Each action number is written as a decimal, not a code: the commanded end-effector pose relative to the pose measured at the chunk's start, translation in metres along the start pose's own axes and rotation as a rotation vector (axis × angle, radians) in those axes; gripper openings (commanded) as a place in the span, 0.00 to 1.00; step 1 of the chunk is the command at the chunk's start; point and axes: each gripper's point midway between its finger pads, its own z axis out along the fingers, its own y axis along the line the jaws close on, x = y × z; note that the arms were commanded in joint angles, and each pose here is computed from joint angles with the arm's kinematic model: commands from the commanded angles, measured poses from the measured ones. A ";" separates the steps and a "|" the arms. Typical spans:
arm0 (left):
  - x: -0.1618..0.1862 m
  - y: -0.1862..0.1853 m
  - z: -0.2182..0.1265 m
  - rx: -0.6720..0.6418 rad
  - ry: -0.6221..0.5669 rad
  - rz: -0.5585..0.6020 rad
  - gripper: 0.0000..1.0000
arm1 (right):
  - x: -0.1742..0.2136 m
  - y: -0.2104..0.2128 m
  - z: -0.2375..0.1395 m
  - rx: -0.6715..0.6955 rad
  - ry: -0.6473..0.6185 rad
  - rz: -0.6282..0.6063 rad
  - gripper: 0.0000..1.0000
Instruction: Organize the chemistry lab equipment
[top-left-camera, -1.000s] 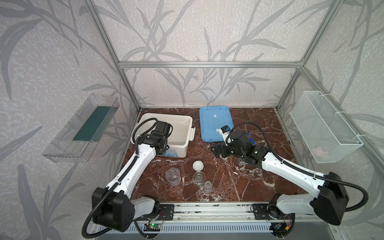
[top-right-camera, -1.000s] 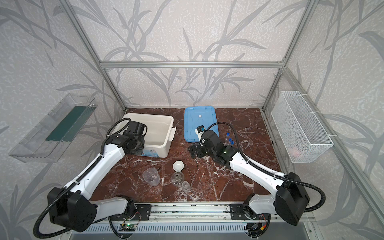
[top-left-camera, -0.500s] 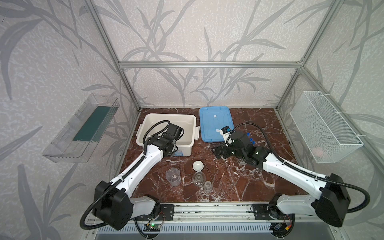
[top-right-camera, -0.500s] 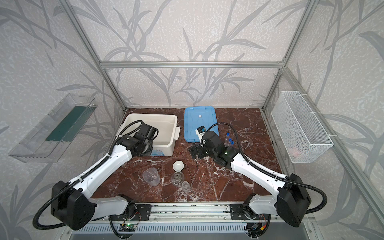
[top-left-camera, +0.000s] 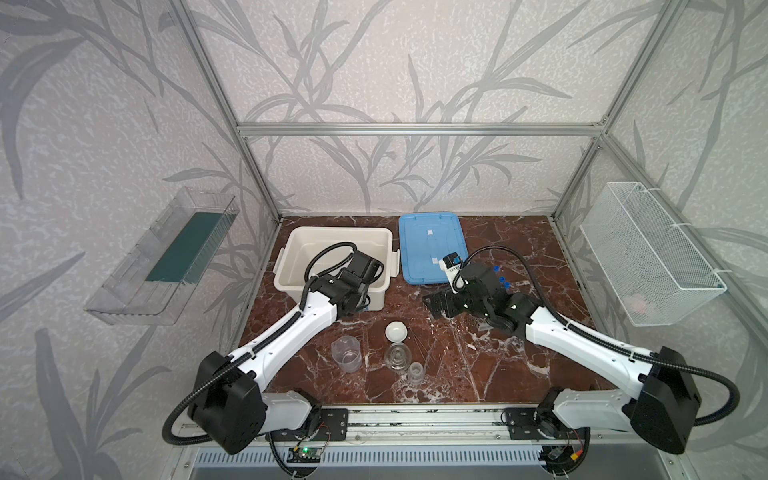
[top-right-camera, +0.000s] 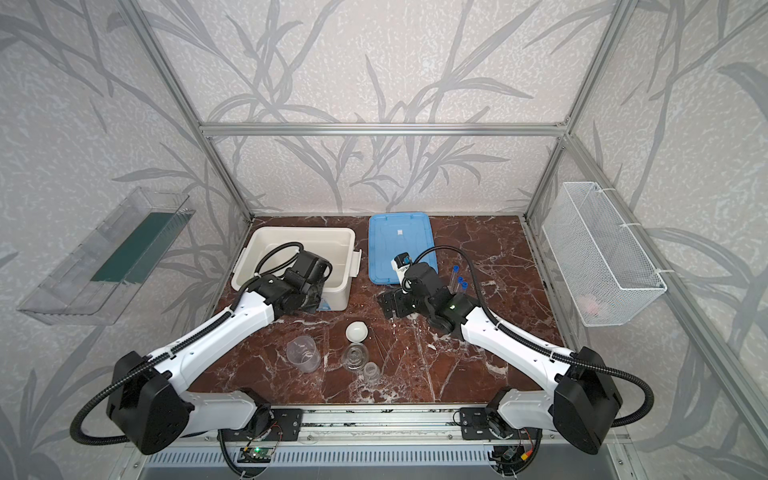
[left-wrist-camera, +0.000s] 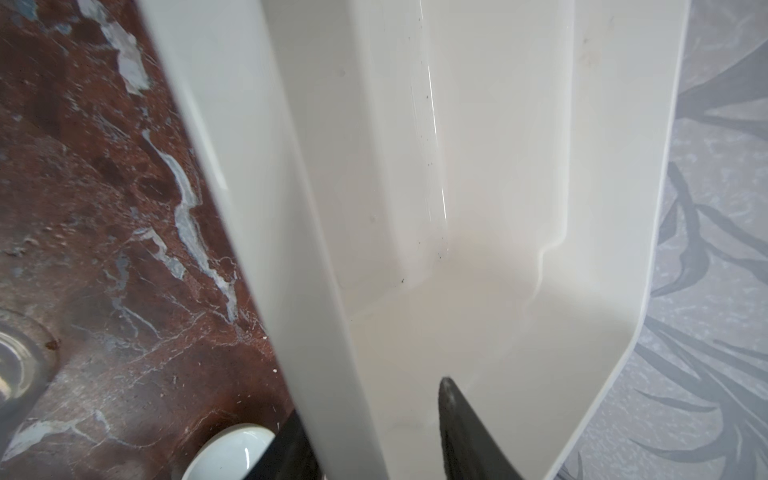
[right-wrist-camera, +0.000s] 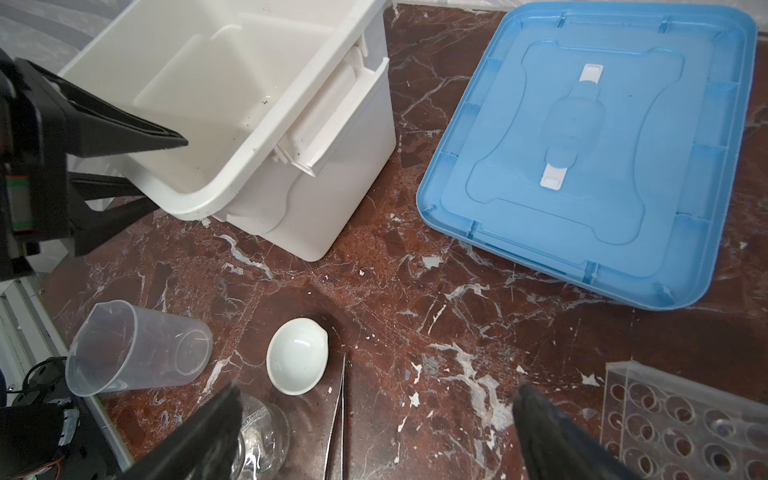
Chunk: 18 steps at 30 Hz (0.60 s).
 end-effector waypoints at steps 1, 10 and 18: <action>0.009 -0.017 -0.008 0.039 0.008 0.022 0.45 | -0.004 0.004 -0.001 -0.011 -0.018 0.001 0.99; 0.047 -0.038 0.002 0.090 0.093 0.096 0.39 | -0.003 0.004 0.000 -0.013 -0.013 0.006 0.99; 0.052 -0.044 -0.011 0.130 0.077 0.159 0.60 | -0.004 0.001 -0.005 0.000 -0.023 0.000 0.99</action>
